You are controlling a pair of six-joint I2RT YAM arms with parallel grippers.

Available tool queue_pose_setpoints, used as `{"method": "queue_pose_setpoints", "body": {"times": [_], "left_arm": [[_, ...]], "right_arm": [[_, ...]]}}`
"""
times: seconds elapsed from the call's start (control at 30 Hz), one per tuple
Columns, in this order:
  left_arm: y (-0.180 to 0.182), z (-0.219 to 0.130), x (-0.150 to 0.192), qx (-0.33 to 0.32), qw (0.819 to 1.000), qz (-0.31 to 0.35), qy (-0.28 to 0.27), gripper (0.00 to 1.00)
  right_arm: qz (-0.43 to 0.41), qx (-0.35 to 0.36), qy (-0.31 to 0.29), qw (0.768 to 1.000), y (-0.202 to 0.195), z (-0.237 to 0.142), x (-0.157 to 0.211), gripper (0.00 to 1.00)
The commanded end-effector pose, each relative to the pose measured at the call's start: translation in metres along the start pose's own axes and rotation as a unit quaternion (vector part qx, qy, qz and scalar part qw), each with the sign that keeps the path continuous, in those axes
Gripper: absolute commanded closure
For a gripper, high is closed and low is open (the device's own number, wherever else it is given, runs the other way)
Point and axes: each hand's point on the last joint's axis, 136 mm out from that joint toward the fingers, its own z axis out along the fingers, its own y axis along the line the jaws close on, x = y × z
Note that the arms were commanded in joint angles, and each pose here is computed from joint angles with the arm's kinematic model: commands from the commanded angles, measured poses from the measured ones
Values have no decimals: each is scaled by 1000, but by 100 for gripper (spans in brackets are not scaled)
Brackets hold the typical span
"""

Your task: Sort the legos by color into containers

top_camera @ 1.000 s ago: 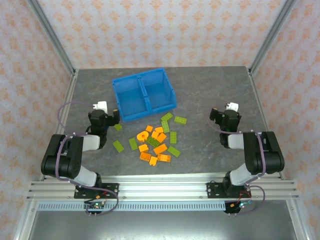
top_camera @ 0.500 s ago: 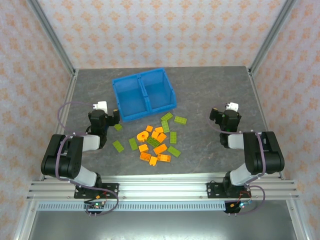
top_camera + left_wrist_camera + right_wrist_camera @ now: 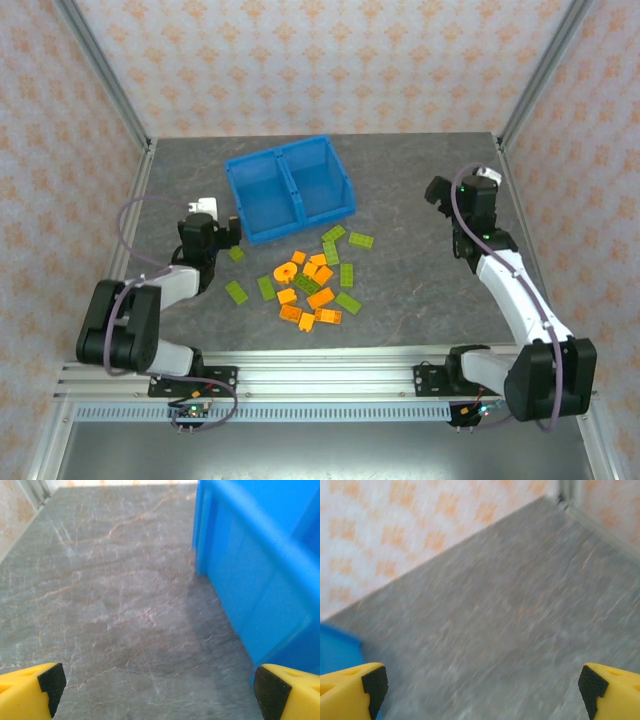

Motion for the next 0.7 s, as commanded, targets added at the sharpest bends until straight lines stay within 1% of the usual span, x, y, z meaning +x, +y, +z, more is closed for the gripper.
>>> {"method": "queue_pose_setpoints", "body": {"times": [0.0, 0.03, 0.07, 0.13, 0.2, 0.27, 0.33, 0.4, 0.43, 0.5, 0.6, 0.67], "left_arm": [[4, -34, -26, -42, 999, 0, 0, 0], [0, -45, -28, -44, 999, 3, 3, 0], [-6, -55, -33, -28, 1000, -2, 5, 0], [-20, -77, -41, 24, 1000, -5, -2, 0], [-28, -102, -48, 70, 998, -2, -7, 0], [-35, -125, -56, 112, 994, 11, -10, 0], [-44, -147, -66, 158, 987, 23, -18, 0], [-61, -169, -72, 221, 974, 51, -18, 0], [-68, -178, -72, 249, 966, 73, -14, 0], [-83, -196, -62, 308, 942, 133, 11, 0], [-92, -209, -41, 358, 910, 203, 41, 0], [-98, -216, -32, 385, 894, 225, 42, 0]], "right_arm": [[-18, 2, 175, 984, 3, -23, 78, 1], [-27, -9, 195, 980, 8, -26, 87, 1], [-43, -22, 216, 975, 16, -30, 97, 1], [-85, -56, 254, 962, 33, -36, 118, 1], [-153, -86, 289, 941, 51, -37, 142, 1], [-233, -102, 304, 918, 65, -35, 158, 1], [-320, -107, 299, 893, 76, -28, 168, 0], [-395, -111, 286, 866, 87, -14, 173, 0], [-416, -115, 288, 855, 90, -6, 176, 0], [-460, -122, 295, 829, 97, 13, 184, 3], [-503, -122, 324, 792, 100, 39, 201, 6], [-512, -123, 341, 778, 101, 53, 210, 8]]}}
